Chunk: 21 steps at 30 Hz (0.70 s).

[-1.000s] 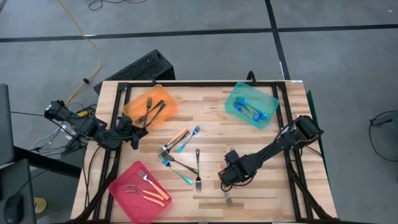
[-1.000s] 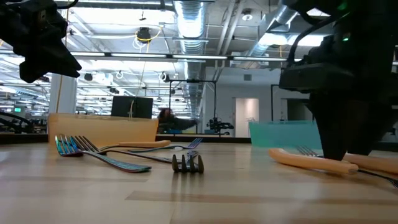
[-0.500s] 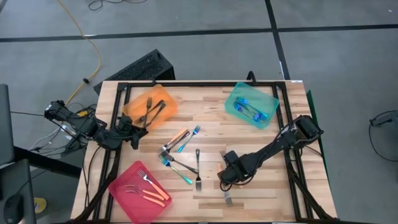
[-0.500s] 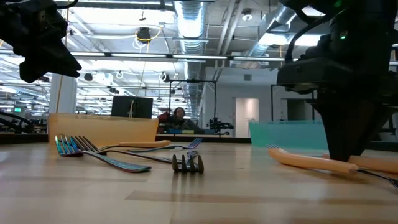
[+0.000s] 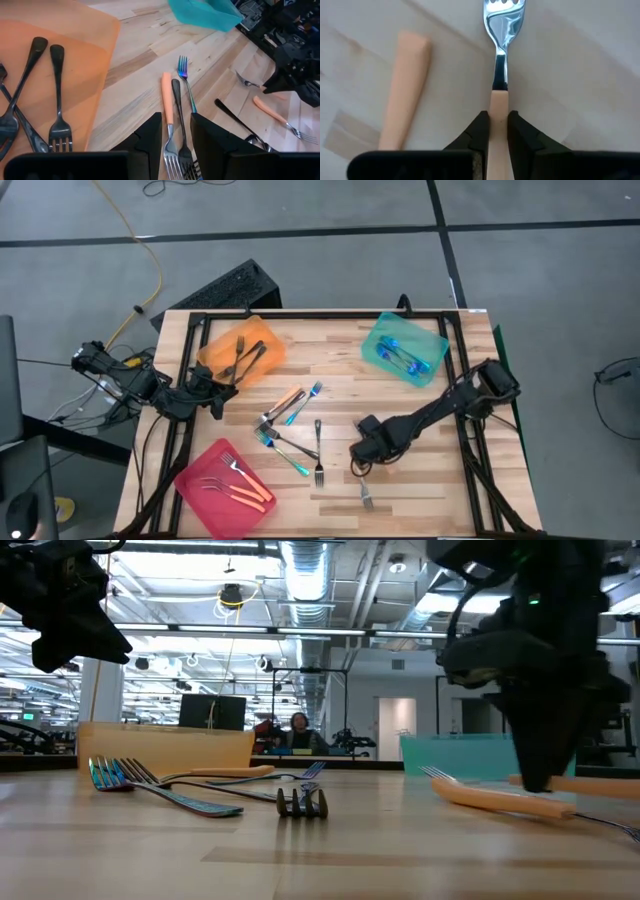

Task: Sort silverware by color (type)
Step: Put the orange fork into the pink bin

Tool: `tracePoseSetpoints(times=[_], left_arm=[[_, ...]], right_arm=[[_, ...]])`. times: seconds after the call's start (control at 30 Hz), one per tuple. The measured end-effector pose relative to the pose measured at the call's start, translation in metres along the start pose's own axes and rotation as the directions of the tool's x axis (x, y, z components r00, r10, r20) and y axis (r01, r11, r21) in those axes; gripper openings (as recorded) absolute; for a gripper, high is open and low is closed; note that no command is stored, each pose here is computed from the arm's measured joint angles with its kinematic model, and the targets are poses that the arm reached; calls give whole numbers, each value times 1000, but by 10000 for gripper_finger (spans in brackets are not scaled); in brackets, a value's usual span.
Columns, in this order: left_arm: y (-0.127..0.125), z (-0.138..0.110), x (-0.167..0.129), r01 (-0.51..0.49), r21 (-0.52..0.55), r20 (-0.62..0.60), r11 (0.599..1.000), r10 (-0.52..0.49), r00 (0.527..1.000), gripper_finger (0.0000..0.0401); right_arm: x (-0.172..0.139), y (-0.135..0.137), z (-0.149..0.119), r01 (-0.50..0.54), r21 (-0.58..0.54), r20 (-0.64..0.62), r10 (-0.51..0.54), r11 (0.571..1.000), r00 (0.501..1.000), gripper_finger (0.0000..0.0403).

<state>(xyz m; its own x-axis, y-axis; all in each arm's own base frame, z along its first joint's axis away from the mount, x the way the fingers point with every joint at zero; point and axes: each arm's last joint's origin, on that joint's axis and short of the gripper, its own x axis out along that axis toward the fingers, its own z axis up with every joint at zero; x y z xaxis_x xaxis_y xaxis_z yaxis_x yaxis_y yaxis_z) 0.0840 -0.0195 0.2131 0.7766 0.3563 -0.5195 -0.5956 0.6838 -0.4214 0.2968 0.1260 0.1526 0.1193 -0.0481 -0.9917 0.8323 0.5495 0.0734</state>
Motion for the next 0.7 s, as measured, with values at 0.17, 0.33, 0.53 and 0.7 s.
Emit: tracePoseSetpoints(times=[0.17, 0.33, 0.53, 0.7], left_arm=[[0, 0, 0, -1, -1, 1, 1000, 1, 1000, 87], [0, 0, 0, -1, -7, 1, 1000, 1, 1000, 87], [0, 0, 0, -1, -16, 1, 1000, 1, 1000, 87], [0, 0, 0, 1, -18, 2, 1000, -1, 1000, 87]], right_arm=[[-2, -6, 25, 3, -35, 31, -2, 999, 1000, 69], [0, -9, 58, -44, -78, 73, 50, 996, 996, 69], [-1, -6, 96, -170, -109, 161, 186, 979, 969, 69], [-12, 6, 120, -312, -183, 274, 353, 932, 894, 69]])
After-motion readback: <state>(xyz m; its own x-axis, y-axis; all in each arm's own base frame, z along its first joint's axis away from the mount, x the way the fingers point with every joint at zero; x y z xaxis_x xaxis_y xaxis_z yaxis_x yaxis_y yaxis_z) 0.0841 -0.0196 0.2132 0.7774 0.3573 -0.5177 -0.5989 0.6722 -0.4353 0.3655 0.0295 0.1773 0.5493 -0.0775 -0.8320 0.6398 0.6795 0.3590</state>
